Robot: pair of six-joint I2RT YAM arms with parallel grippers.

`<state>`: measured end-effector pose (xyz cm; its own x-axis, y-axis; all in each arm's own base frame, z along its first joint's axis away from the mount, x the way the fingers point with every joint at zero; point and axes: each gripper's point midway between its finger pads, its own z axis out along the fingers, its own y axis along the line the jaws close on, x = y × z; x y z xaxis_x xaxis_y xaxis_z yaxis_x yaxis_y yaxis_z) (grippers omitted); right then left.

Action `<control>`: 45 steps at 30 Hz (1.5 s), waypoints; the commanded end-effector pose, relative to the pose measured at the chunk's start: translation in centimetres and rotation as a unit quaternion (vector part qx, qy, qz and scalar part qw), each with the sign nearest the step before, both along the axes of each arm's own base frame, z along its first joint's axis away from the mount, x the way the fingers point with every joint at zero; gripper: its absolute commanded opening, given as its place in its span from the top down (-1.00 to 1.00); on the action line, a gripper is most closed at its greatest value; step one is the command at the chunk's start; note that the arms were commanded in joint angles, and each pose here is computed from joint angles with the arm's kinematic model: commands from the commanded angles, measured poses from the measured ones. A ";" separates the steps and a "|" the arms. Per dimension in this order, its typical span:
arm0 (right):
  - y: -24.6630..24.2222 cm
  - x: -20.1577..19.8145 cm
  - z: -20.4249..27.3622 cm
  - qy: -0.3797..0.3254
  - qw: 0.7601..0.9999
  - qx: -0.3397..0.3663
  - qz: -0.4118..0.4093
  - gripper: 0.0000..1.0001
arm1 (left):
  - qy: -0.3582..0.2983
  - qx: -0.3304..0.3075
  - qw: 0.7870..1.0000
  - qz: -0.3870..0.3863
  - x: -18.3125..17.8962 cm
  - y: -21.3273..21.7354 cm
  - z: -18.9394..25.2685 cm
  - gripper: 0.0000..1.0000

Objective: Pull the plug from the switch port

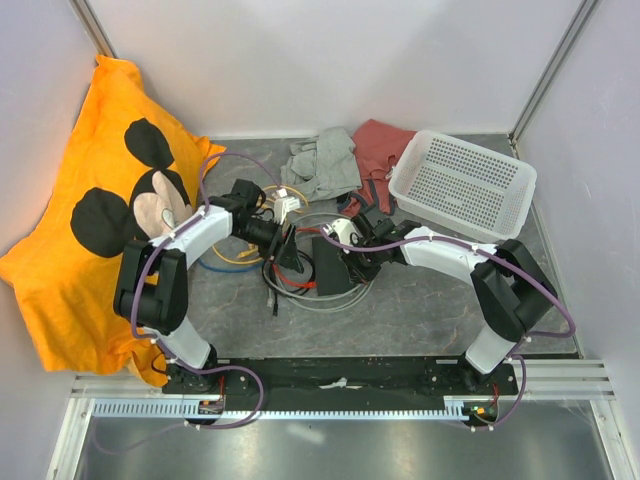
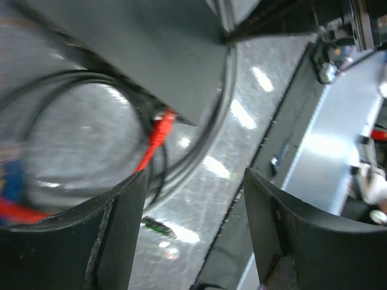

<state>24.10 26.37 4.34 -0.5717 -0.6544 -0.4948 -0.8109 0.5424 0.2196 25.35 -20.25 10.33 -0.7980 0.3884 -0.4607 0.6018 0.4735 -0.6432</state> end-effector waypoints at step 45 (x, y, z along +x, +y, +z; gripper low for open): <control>-1.8 -1.3 -0.9 0.003 1.000 -0.029 0.006 1.00 | 0.077 0.013 0.994 -0.074 -1.3 -5.1 -7.8 -0.24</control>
<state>23.77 26.05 4.31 -0.5635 -0.6565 -0.5015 -0.8159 0.5375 0.2132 23.01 -25.48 4.65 -0.8108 0.4937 -0.3145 0.5225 0.3680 -0.7692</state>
